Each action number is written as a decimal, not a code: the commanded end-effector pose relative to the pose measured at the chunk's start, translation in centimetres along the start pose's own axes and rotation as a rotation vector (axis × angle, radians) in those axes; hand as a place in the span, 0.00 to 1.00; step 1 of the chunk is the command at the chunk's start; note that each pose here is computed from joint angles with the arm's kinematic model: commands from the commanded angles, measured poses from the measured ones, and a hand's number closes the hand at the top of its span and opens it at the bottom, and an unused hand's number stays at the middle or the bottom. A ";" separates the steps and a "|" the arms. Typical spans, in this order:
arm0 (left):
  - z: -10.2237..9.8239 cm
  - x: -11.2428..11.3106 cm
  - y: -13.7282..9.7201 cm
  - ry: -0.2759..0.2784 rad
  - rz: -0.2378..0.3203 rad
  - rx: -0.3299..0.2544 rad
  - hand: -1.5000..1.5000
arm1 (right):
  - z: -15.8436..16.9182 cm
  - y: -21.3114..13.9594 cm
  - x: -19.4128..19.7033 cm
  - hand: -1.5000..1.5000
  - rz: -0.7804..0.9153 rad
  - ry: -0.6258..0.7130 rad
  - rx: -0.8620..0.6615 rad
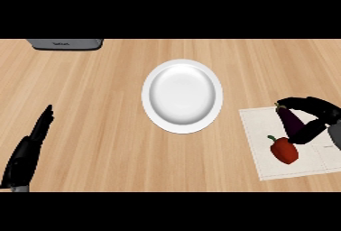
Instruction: Pick the eggplant from the placemat and place it in the plate
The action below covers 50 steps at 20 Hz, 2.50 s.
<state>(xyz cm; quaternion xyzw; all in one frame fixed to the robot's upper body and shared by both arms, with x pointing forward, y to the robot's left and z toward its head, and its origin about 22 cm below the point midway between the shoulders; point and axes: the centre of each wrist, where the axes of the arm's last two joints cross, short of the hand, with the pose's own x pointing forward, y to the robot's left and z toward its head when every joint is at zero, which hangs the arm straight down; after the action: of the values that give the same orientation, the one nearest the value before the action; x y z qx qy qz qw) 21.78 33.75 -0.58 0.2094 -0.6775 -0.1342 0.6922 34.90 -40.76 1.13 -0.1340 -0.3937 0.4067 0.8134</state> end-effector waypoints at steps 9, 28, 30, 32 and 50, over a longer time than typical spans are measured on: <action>-0.2 0.9 -0.2 0.002 0.014 0.010 0.50 | -0.9 2.1 -0.6 1.00 0.053 0.032 -0.177; 1.3 -1.0 1.4 0.024 -0.009 0.023 0.50 | 5.0 4.1 6.3 1.00 0.272 0.022 -1.035; 1.4 0.0 1.3 0.020 -0.010 0.049 0.50 | 7.1 3.9 8.8 1.00 0.288 -0.079 -1.085; 1.2 -0.1 0.8 0.022 0.005 0.047 0.50 | 9.0 4.1 10.4 1.00 0.317 -0.187 -1.100; 0.9 1.3 1.0 -0.022 0.005 -0.009 0.50 | 13.2 11.4 29.1 1.00 0.161 -0.478 -0.908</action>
<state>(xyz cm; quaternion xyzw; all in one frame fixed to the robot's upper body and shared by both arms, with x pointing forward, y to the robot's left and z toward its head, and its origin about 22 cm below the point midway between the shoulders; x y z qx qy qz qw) 21.59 33.79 -0.31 0.2091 -0.6791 -0.1355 0.6905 28.61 -16.27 18.22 -0.4259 -0.6918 0.2767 0.5133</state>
